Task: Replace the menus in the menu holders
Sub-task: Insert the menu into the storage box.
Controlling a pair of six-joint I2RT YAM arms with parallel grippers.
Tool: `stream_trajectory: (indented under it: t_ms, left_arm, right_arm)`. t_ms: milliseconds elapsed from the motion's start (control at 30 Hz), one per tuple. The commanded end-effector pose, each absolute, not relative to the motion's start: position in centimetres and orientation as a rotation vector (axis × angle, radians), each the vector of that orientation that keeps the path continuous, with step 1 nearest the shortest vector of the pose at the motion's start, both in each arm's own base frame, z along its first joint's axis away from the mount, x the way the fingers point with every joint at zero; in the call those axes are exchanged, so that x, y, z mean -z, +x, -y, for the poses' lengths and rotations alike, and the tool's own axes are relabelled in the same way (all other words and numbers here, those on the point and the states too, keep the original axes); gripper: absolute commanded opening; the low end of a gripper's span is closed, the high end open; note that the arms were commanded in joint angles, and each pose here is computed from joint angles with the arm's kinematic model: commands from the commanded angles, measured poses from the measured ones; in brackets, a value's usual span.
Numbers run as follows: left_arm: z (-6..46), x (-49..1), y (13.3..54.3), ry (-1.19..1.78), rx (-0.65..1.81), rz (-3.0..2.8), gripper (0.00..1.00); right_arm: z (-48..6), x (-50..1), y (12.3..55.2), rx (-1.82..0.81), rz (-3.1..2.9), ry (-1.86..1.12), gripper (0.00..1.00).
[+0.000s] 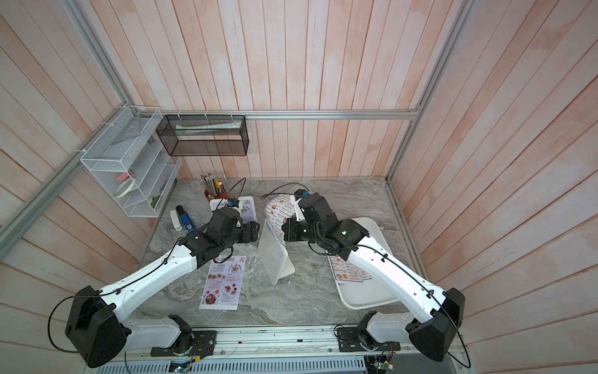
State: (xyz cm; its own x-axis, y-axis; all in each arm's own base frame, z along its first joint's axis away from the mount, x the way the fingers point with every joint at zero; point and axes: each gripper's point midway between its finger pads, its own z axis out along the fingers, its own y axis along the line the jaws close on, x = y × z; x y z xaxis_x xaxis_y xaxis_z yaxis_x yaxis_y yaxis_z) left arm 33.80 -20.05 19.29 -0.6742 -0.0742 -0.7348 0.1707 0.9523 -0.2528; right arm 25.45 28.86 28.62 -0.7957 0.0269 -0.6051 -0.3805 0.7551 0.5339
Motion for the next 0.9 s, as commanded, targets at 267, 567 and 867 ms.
stream_trajectory:
  t_ms: [267, 567, 867]
  left_arm:
    - [20.11, -20.80, 34.34, 0.063, 0.388, -2.249, 0.88]
    - [20.09, -20.55, 34.26, 0.065, 0.384, -2.253, 0.88]
    - [20.07, -20.78, 34.36, 0.065, 0.383, -2.248, 0.88]
  right_arm:
    - [-27.83, -28.17, 25.16, -0.874, -2.336, -0.247, 0.04]
    - [-27.99, -28.47, 25.35, -0.898, -2.258, -0.268, 0.04]
    - [-27.92, -28.75, 25.03, -0.951, -2.163, -0.277, 0.04]
